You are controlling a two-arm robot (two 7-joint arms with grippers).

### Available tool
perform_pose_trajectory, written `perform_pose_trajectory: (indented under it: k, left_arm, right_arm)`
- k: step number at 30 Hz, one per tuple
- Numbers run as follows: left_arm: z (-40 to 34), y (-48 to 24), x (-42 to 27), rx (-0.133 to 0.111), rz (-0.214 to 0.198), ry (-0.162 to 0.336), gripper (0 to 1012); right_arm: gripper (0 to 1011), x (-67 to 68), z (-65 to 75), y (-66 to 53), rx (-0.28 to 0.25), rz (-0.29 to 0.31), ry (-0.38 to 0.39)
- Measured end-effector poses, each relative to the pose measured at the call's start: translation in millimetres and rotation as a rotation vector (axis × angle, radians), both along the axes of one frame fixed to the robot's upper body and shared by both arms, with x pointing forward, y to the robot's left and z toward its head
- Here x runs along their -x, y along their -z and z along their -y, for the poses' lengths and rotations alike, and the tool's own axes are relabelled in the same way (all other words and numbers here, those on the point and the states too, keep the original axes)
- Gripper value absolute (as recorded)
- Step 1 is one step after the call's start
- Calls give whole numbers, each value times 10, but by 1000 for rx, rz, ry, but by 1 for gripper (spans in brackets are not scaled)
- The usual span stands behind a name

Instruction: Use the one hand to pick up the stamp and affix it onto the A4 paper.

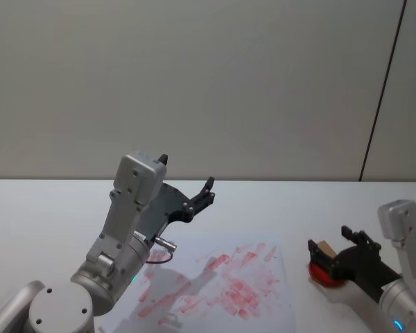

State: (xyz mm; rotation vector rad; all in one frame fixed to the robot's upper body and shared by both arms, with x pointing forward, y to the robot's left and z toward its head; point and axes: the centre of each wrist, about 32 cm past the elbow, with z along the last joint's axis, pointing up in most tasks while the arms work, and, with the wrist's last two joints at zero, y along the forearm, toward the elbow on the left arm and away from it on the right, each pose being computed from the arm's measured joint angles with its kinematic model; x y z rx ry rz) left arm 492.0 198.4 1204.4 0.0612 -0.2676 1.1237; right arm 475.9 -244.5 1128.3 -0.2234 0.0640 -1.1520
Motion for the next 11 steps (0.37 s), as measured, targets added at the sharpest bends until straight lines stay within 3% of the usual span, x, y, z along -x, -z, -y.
perform_pose_trajectory:
  k: [7, 11]
  left_arm:
    - [0, 0, 0, 0, 0, 0, 1003]
    - [0, 0, 0, 0, 0, 0, 1002]
  right_arm:
    - [957, 9, -80, -151, -47, 68, 13]
    - [1001, 15, -112, -210, -64, 92, 19]
